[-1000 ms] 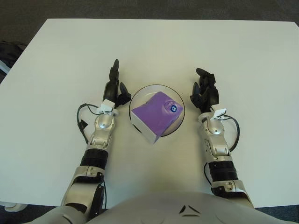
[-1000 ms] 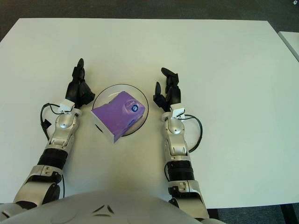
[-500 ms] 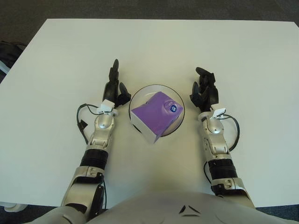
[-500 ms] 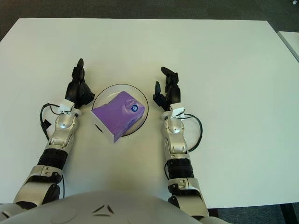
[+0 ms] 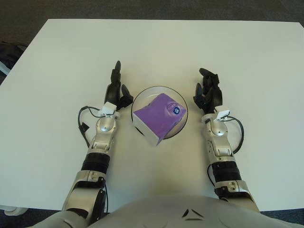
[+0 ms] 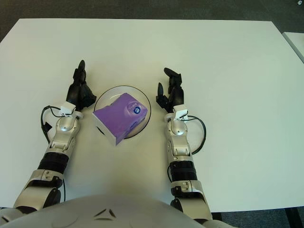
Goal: Put the tissue paper into the plate.
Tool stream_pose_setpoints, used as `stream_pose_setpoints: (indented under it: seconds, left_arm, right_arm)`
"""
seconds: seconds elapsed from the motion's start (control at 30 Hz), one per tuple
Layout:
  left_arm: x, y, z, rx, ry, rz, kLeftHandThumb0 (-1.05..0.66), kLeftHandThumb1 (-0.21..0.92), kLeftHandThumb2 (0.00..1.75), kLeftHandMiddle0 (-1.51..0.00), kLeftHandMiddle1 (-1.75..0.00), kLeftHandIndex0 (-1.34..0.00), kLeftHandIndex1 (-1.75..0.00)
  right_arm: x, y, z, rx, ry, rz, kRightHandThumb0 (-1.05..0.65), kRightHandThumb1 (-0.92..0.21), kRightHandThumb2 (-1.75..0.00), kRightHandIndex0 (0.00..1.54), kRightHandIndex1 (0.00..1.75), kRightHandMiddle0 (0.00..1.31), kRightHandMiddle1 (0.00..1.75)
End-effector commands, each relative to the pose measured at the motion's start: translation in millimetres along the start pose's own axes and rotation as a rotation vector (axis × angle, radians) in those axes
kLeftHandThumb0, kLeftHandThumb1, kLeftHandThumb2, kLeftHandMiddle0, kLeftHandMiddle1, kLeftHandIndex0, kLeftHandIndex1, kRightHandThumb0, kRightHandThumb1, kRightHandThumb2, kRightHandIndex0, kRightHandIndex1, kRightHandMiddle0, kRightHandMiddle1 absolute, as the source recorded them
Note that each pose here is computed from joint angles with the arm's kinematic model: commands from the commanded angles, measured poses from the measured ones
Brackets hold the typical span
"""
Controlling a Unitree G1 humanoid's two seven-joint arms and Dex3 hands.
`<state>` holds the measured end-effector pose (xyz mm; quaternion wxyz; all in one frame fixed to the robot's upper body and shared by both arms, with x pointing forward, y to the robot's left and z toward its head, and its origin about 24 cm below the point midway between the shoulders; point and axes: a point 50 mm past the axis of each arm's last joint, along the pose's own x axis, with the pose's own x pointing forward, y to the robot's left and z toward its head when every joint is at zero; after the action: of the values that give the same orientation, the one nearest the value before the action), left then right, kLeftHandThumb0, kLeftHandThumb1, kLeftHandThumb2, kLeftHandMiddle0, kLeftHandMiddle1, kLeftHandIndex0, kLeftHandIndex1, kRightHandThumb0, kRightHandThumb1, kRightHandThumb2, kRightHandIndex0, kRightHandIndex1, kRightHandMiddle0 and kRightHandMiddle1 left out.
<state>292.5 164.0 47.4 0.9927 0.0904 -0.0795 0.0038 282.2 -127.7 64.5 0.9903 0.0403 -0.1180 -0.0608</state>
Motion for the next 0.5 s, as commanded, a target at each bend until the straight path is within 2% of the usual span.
stream_pose_setpoints:
  seconds: [0.0,0.47]
  left_arm:
    - [-19.1,-2.2,-26.0,0.007,0.133,-0.013,-0.89,0.92,1.21,-0.02,-0.01,0.0,-0.16]
    - [-19.6,-3.1,-25.2,0.005,0.139,-0.015,-0.9,0.92,1.21,-0.02,0.0,0.0,-0.16]
  right_arm:
    - [-14.4,-8.9,-24.2,-0.002,0.132,-0.03,-0.59,-0.92,-0.63,0.37,0.11,0.0,0.94]
    - [-14.8,-9.4,-24.7,0.002,0.134,-0.028,-0.56,-0.92,-0.64,0.37,0.12,0.0,0.96]
